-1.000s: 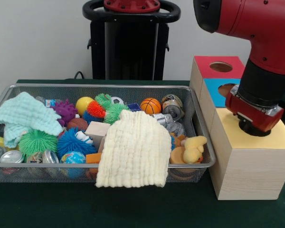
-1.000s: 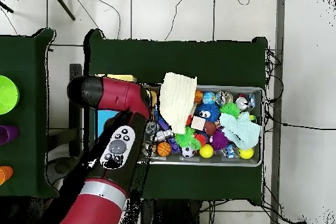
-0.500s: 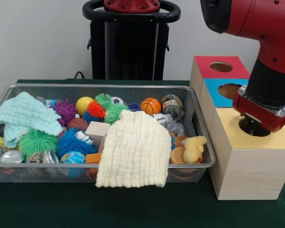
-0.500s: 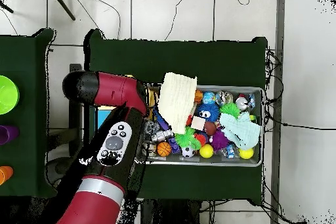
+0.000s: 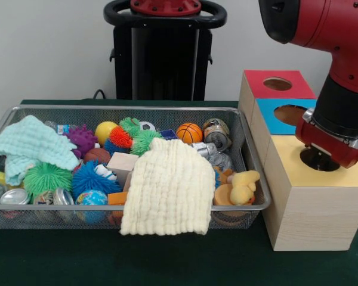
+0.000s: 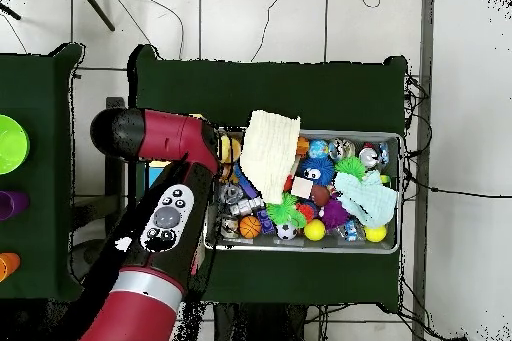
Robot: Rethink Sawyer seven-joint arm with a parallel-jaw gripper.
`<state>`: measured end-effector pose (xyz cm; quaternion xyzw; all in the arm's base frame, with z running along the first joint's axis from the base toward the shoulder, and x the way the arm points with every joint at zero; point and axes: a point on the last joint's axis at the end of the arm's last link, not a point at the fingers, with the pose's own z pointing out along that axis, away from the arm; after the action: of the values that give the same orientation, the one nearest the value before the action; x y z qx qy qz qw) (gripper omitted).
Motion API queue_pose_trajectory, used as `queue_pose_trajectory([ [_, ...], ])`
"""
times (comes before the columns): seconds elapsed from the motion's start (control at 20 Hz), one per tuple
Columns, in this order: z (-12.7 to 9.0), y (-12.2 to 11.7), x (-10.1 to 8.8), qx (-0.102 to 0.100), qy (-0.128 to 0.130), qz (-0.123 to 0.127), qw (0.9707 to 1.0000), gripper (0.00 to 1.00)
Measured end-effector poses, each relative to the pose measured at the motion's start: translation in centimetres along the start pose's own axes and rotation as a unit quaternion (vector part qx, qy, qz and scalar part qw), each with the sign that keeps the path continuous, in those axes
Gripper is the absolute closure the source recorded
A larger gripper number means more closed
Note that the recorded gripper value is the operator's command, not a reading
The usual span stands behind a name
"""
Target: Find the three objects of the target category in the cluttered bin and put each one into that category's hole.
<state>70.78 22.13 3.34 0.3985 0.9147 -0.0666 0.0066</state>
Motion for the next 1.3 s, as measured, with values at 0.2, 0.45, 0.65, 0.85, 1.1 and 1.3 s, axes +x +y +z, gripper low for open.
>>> queue_pose_trajectory([
  [0.2, -0.11, -0.16, -0.18, 0.002, -0.001, 0.001, 1.0000, 1.00],
  [0.45, -0.15, -0.38, -0.03, 0.009, 0.006, 0.001, 0.9999, 1.00],
  [0.65, -0.16, -0.51, 0.13, 0.014, 0.012, 0.001, 0.9998, 1.00],
  [0.85, -0.19, -0.59, 0.23, 0.017, 0.016, 0.001, 0.9997, 1.00],
  [1.1, -0.22, -0.71, 0.41, 0.022, 0.023, 0.001, 0.9995, 1.00],
  [1.3, -0.25, -0.73, 0.47, 0.024, 0.025, 0.001, 0.9994, 1.00],
])
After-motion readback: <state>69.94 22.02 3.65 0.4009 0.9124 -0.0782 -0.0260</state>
